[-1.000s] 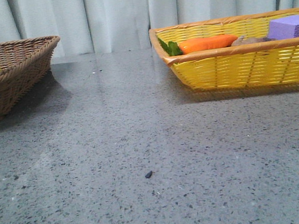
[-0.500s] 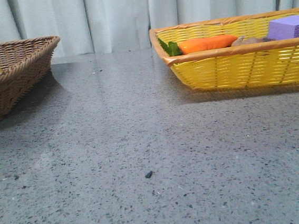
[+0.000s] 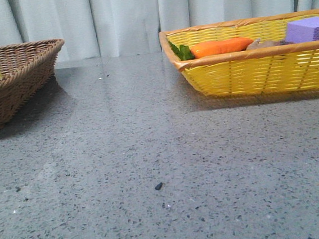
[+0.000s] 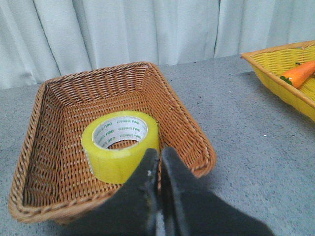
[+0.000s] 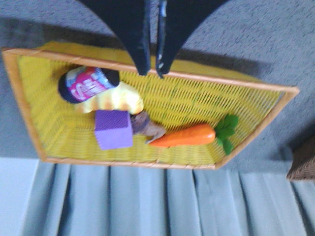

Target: Transfer tape with both arms

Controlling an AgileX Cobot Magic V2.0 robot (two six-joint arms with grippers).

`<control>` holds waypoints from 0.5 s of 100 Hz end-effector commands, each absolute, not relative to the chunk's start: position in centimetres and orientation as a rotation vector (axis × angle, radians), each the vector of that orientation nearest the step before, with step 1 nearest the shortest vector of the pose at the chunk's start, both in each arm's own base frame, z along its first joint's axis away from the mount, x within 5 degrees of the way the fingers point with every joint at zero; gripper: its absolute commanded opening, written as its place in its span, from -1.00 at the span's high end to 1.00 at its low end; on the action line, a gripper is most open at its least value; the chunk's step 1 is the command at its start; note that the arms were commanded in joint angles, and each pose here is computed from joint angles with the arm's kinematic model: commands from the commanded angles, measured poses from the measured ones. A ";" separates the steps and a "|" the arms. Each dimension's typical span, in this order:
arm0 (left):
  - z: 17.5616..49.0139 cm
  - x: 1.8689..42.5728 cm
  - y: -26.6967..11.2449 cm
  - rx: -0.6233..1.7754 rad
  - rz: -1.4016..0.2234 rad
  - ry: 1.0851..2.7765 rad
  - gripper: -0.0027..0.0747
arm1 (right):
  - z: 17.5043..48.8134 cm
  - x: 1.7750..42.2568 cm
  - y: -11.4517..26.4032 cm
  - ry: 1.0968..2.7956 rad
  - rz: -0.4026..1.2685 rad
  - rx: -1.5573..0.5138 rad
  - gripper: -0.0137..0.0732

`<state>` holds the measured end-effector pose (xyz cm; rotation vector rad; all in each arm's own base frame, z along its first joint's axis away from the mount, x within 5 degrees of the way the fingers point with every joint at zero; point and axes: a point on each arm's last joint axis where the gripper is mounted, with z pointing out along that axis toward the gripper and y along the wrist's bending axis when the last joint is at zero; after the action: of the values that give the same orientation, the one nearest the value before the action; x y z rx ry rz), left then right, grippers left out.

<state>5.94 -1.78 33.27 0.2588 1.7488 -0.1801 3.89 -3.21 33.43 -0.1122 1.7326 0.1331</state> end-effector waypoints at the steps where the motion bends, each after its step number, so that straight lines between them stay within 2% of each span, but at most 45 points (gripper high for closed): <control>1: 33.5 4.5 -1.5 0.222 -0.205 1.606 0.98 | 34.4 3.2 -4.2 1.612 0.084 -0.107 0.86; 25: 31.1 1.5 -0.8 0.206 -0.221 1.489 0.98 | 33.0 2.0 -6.3 1.598 0.011 -0.026 0.86; 50: 30.5 1.1 -0.7 0.204 -0.221 1.470 0.98 | 32.9 1.8 -6.6 1.602 0.009 -0.010 0.86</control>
<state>1.93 -0.91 29.02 0.2360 1.6011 -0.2018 1.87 -6.40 31.81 0.0006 1.6732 0.0389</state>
